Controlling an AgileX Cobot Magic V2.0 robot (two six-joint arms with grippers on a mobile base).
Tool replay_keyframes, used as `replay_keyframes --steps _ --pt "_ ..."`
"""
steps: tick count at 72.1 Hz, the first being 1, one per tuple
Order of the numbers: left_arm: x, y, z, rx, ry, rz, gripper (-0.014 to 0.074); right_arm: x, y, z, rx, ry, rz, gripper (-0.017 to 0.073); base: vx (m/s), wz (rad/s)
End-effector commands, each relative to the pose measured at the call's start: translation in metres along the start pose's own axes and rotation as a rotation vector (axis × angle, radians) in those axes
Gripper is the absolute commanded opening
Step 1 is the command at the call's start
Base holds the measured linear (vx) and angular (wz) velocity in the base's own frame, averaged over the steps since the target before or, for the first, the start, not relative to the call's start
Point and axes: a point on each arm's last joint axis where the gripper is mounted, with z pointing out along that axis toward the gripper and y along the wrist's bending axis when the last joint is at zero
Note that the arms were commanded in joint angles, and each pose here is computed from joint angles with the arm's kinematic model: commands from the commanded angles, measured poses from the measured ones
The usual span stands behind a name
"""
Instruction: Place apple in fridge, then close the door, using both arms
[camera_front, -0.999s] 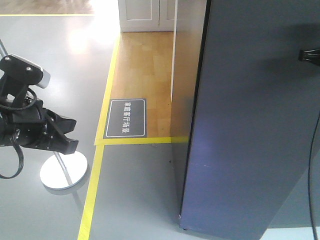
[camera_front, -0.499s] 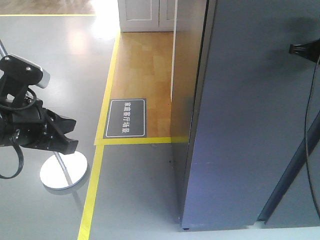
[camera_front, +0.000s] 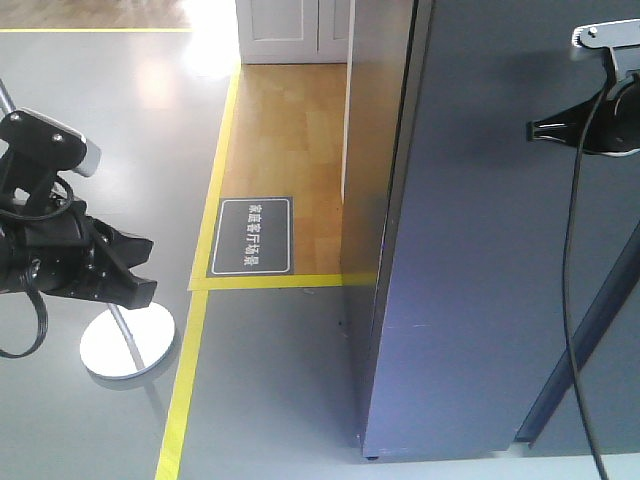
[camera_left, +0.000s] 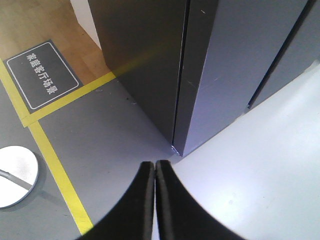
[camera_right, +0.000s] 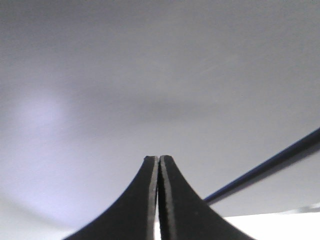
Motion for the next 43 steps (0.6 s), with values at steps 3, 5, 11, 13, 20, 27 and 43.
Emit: replay_keyframes --steps 3,5,11,13,20,27,43 --pt "-0.014 0.0 -0.012 -0.015 -0.098 -0.012 -0.0006 -0.007 0.003 -0.048 -0.093 -0.136 0.03 -0.0003 0.0 0.0" --pt "-0.014 0.0 -0.012 -0.015 -0.098 -0.012 -0.0006 -0.005 0.003 -0.055 -0.105 -0.152 0.032 -0.0003 0.0 0.0" --pt "-0.014 0.0 -0.012 -0.015 -0.098 -0.012 -0.0006 0.014 0.005 -0.069 -0.135 -0.169 0.024 -0.0003 0.0 0.0" --pt "-0.014 0.0 -0.012 -0.015 -0.098 -0.012 -0.0006 0.017 0.005 -0.077 -0.137 -0.185 0.02 -0.0003 0.0 0.0" --pt "-0.014 0.0 -0.012 -0.015 -0.098 -0.012 -0.0006 0.041 0.004 -0.095 -0.143 -0.174 0.021 -0.0003 0.0 0.0" --pt "-0.014 0.0 -0.012 -0.015 -0.098 -0.012 -0.0006 0.063 0.003 -0.114 -0.143 -0.177 0.021 -0.0003 0.0 0.0" --pt "-0.014 0.0 -0.012 -0.015 -0.098 -0.012 -0.0006 0.124 0.003 -0.141 -0.146 -0.133 0.018 -0.0003 0.0 0.0"
